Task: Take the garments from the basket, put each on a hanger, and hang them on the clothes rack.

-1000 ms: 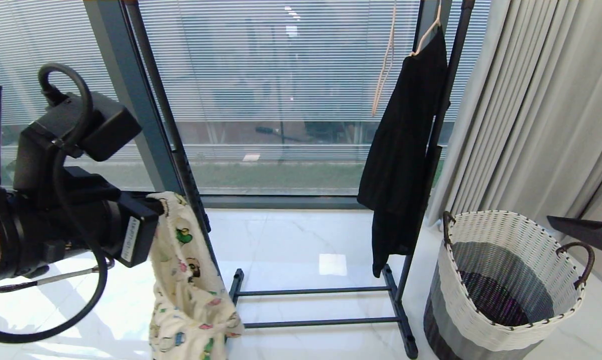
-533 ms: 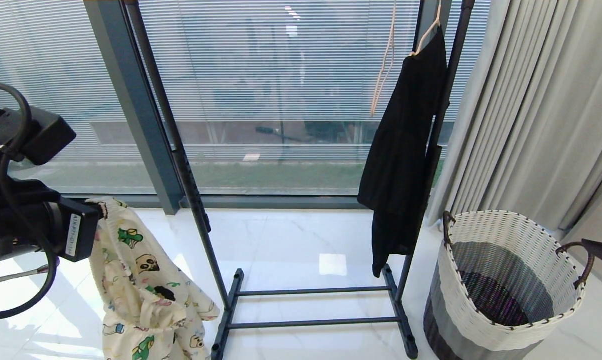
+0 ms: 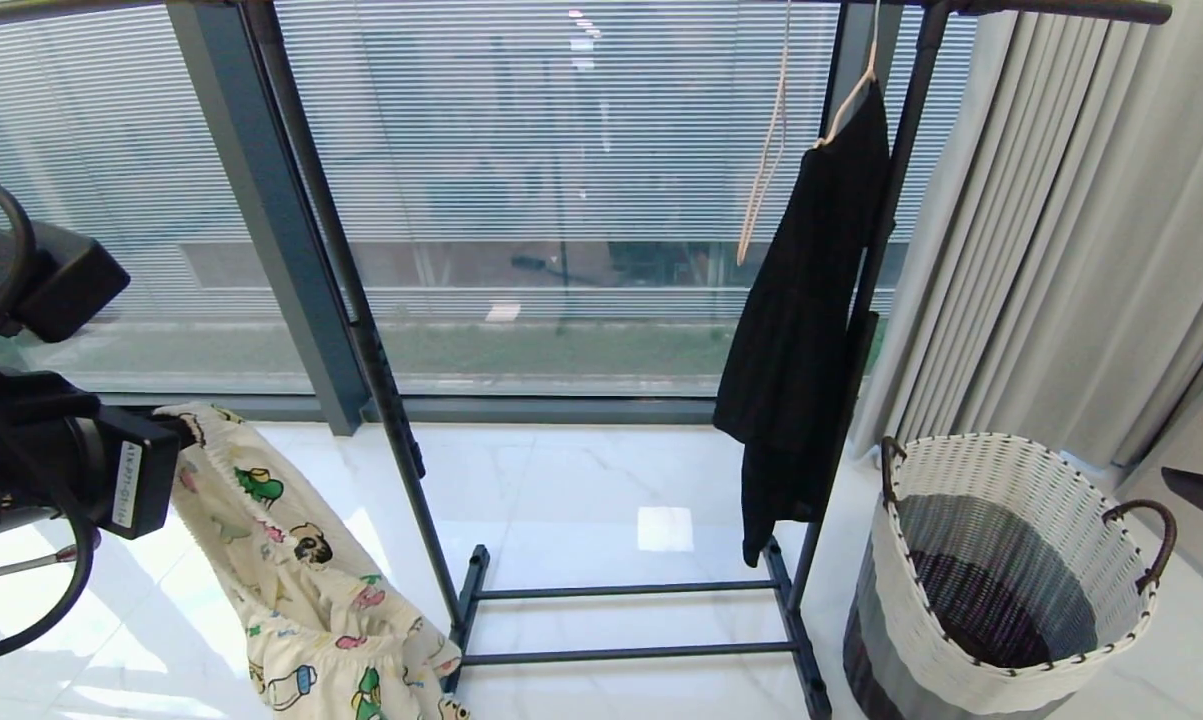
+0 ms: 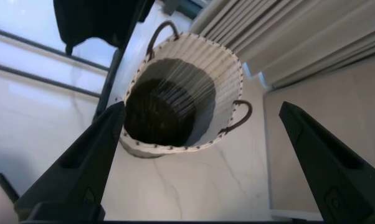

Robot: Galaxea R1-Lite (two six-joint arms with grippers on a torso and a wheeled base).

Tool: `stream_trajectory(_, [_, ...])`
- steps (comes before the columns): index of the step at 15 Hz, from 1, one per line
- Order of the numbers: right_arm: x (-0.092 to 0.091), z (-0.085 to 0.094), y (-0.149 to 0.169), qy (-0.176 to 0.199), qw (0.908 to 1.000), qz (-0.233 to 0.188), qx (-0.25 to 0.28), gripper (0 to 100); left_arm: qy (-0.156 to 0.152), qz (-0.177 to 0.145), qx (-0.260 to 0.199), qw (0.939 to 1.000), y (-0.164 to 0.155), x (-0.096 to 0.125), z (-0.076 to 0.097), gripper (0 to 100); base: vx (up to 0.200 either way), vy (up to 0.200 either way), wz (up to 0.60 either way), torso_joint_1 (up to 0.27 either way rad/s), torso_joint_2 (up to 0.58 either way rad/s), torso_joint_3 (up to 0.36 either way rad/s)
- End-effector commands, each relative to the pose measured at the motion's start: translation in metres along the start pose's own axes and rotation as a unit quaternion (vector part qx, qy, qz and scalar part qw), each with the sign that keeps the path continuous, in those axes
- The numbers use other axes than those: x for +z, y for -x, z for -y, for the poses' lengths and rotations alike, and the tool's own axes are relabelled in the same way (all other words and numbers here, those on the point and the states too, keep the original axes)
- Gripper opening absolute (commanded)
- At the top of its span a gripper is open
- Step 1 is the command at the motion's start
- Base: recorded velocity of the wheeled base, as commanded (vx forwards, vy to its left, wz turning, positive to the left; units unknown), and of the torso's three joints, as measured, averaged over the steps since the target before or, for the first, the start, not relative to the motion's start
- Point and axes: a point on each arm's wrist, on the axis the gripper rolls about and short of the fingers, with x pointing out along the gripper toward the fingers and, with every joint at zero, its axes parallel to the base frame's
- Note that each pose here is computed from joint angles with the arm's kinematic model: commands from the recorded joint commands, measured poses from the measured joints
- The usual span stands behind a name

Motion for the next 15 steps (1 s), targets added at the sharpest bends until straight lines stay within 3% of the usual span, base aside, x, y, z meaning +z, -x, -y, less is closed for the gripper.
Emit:
stream_trajectory(1, [0.0,-0.001,-0.002,0.002,1.0,-0.003,0.001,100,-0.001,0.002,0.001,1.0,0.003,-0.001,0.0,0,0.0,0.0,0.0,0.159,-0.48,-0.281])
stream_trajectory(8, [0.001,-0.002,-0.005,0.0,1.0,-0.004,0.002,100,0.001,0.0,0.001,1.0,0.002,-0.002,0.0,0,0.0,0.0,0.0,0.179,-0.47,-0.286])
stream_trajectory(15, [0.008,-0.009,-0.03,-0.01,0.9998,0.015,-0.004,100,0.001,-0.014,0.022,0.9996,0.001,-0.007,0.001,0,0.0,0.0,0.0,0.216,-0.49,-0.278])
